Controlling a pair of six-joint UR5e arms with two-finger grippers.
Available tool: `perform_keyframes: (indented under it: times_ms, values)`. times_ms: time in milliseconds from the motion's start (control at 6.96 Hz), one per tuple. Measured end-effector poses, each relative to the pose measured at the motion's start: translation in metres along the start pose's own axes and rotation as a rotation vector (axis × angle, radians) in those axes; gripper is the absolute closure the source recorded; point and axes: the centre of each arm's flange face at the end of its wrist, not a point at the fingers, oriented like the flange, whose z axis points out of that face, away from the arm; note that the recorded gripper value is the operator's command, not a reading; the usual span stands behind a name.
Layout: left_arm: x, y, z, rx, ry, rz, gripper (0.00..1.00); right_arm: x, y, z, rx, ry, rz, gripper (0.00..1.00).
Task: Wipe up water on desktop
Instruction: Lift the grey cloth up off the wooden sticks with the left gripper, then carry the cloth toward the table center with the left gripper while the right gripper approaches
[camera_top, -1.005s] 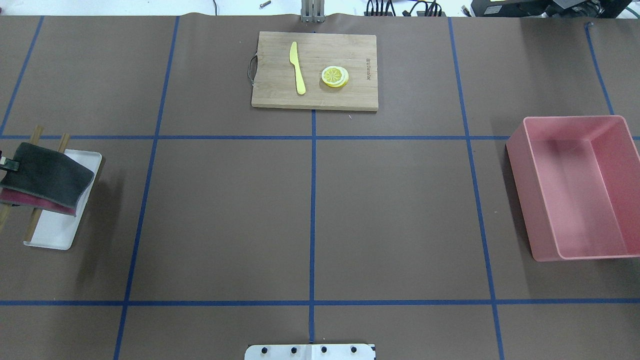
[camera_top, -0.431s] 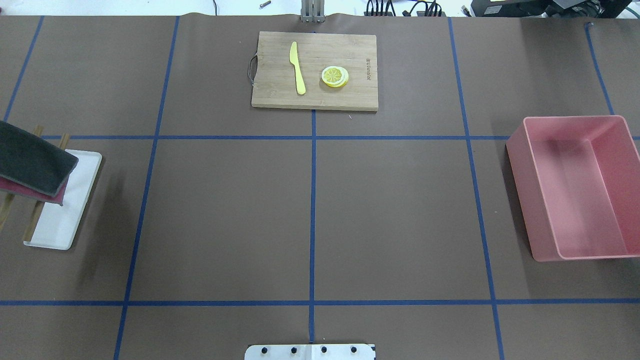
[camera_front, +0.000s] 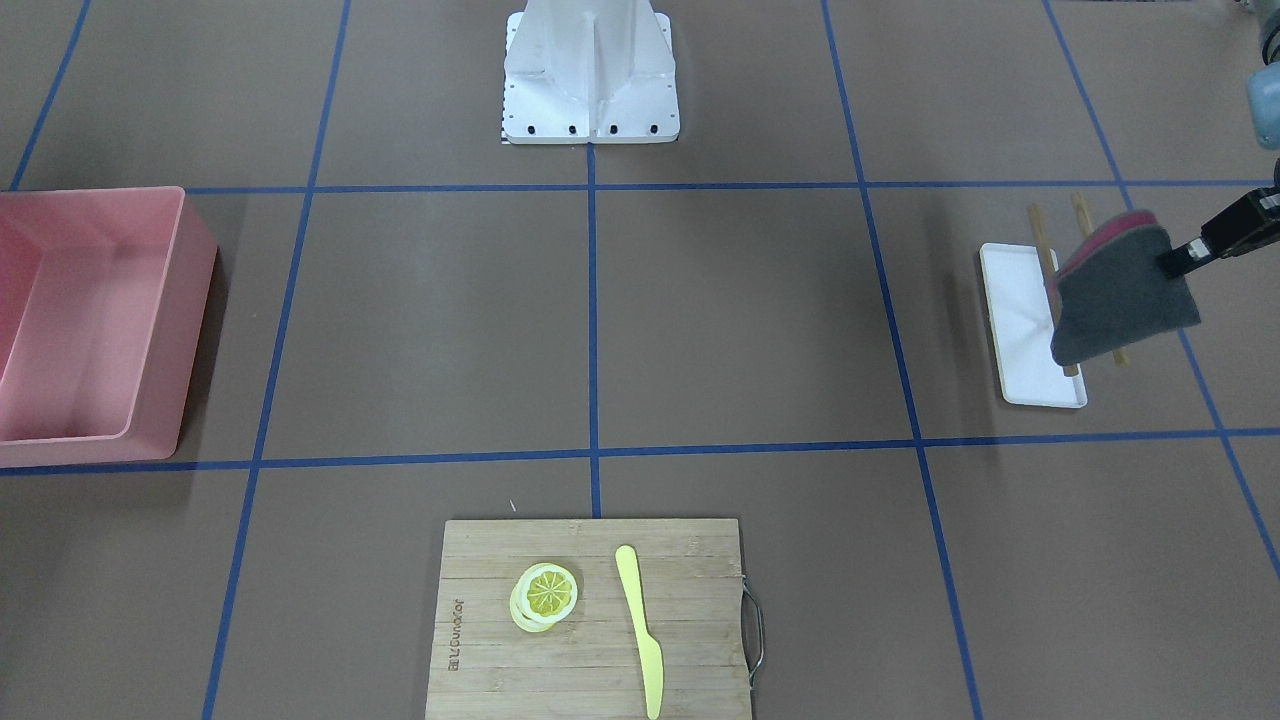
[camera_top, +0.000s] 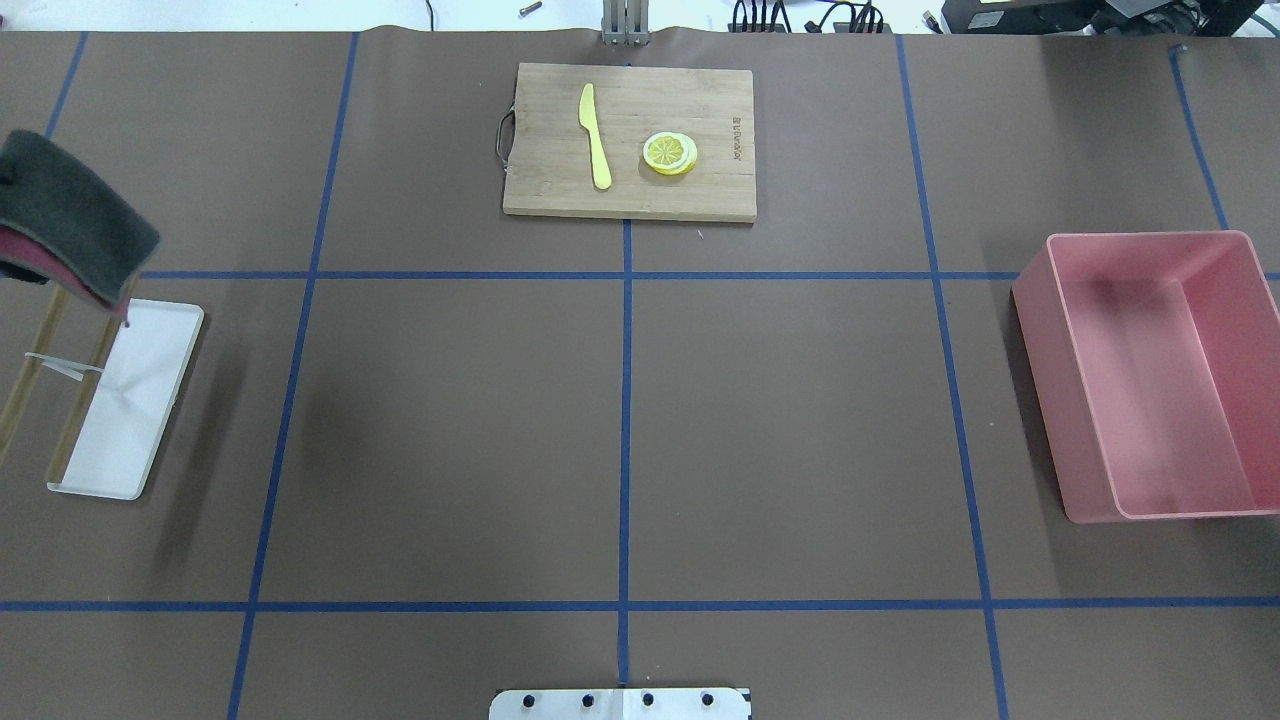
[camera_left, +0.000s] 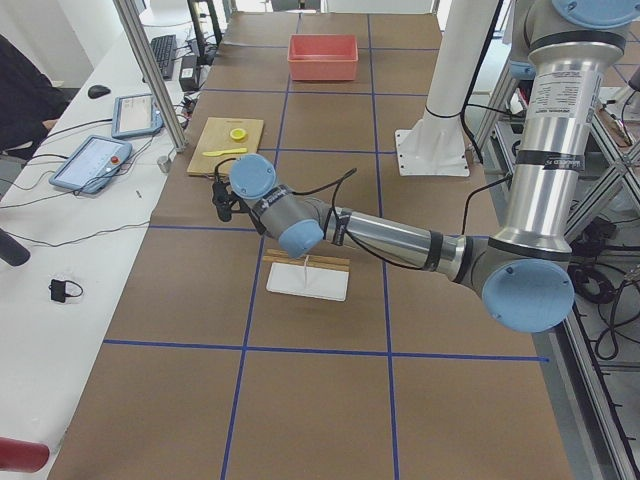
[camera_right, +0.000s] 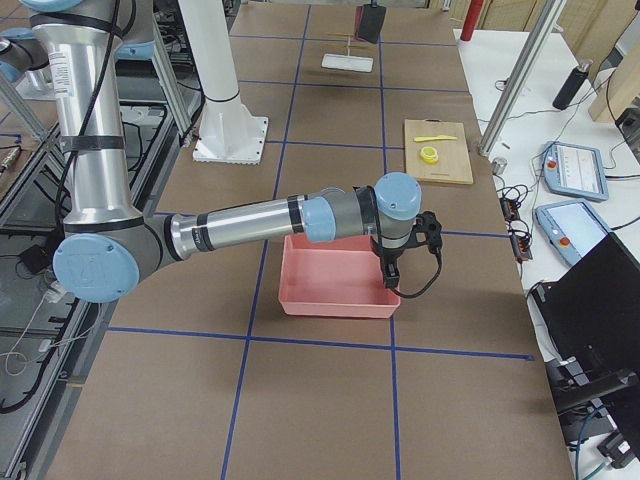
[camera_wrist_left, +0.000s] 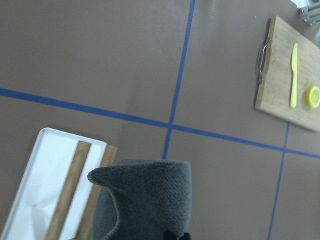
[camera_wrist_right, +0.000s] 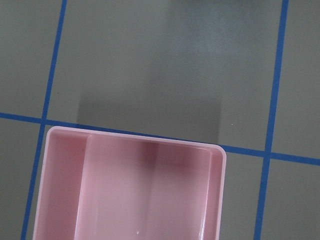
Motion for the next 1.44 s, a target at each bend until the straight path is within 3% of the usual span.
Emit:
perform_keyframes:
  times_ms: [287, 431, 718, 1149, 1436]
  values:
    - [0.071, -0.001, 0.033, 0.045, -0.003, -0.15, 1.0, -0.019, -0.004, 0.005, 0.025, -0.046, -0.078, 0.0]
    - [0.105, 0.005, 0.065, 0.065, -0.008, -0.209, 1.0, -0.036, -0.006, 0.007, 0.045, -0.082, -0.136, 0.0]
    - [0.172, 0.032, 0.133, 0.103, 0.005, -0.317, 1.0, -0.084, -0.021, 0.013, 0.119, -0.09, -0.294, 0.0]
    - [0.253, 0.076, 0.199, 0.131, 0.033, -0.445, 1.0, -0.235, -0.07, 0.031, 0.207, -0.119, -0.375, 0.0]
    - [0.304, 0.103, 0.217, 0.135, 0.021, -0.502, 1.0, -0.361, -0.057, 0.062, 0.263, -0.129, -0.391, 0.0]
